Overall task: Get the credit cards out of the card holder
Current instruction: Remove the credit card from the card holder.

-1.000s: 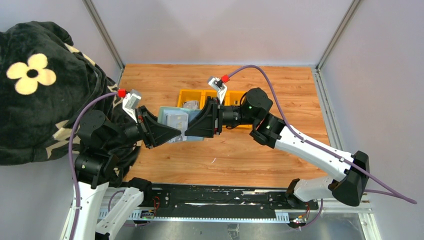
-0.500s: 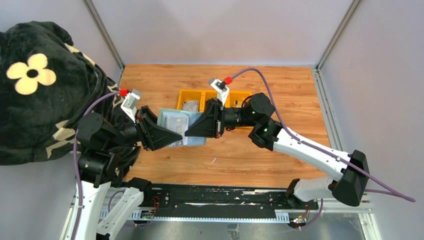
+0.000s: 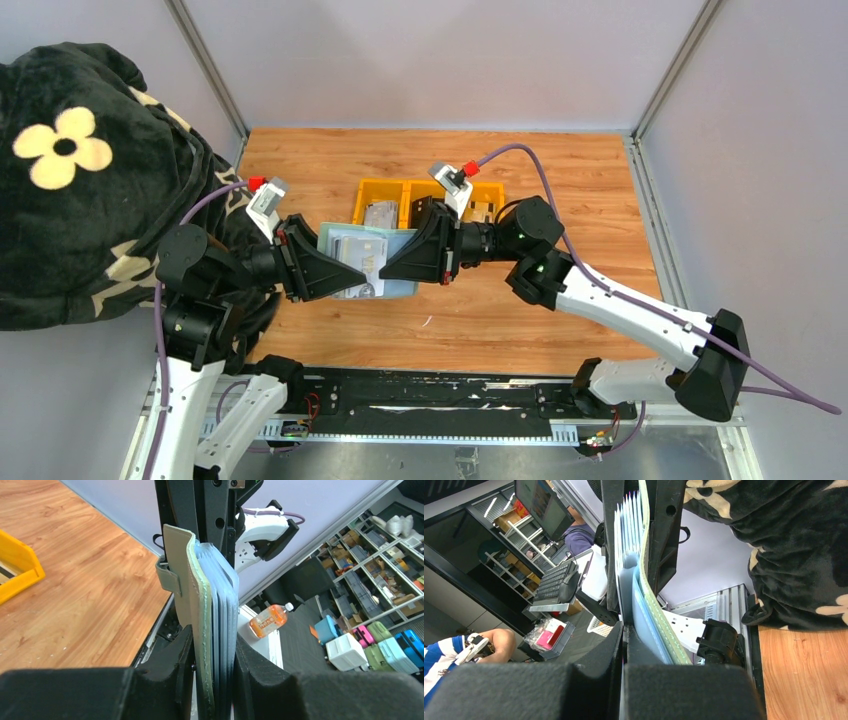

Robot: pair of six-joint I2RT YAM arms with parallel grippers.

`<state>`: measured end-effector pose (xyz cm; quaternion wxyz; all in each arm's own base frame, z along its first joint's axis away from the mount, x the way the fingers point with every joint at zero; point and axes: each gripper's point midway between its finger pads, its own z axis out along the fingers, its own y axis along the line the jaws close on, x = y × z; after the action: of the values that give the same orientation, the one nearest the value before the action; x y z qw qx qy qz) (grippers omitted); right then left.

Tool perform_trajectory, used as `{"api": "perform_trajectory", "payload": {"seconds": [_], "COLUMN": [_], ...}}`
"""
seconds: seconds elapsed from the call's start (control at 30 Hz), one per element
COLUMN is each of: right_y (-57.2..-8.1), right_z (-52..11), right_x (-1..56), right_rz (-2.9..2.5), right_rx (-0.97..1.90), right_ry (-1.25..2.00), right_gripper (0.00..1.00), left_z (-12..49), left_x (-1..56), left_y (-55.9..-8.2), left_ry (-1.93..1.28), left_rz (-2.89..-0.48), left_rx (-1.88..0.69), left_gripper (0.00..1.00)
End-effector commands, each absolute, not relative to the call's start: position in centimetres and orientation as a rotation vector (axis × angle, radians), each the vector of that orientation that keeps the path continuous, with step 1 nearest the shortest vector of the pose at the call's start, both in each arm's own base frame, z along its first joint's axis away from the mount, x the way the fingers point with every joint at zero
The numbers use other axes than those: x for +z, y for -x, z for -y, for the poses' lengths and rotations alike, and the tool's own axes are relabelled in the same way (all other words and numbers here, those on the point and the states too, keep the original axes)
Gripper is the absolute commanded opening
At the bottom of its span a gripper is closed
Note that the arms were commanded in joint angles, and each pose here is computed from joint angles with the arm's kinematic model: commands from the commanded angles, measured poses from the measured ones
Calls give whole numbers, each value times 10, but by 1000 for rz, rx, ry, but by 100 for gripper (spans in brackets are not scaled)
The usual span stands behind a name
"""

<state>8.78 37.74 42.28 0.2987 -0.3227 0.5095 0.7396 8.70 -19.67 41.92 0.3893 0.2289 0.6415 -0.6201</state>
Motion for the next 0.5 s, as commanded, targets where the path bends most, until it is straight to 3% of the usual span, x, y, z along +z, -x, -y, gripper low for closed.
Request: {"api": "perform_trajectory", "payload": {"seconds": [0.0, 0.27, 0.37, 0.47], "right_y": [-98, -100, -99, -101], "right_z": [-372, -370, -372, -372], "right_x": [415, 413, 415, 418], "right_rz": [-1369, -1380, -1380, -1375], "right_rx": [1906, 1877, 1881, 1888], "right_ry": [823, 819, 830, 811], "right_gripper": [0, 0, 0, 30], "left_z": [196, 195, 195, 194], "left_x": [437, 440, 439, 436], "left_y": [-66, -66, -68, -71], "left_ry": [-687, -688, -682, -672], "left_rz": [-1549, -1542, -1541, -1550], "left_rx": [-1597, -1592, -1581, -1539], "left_gripper": [22, 21, 16, 6]}}
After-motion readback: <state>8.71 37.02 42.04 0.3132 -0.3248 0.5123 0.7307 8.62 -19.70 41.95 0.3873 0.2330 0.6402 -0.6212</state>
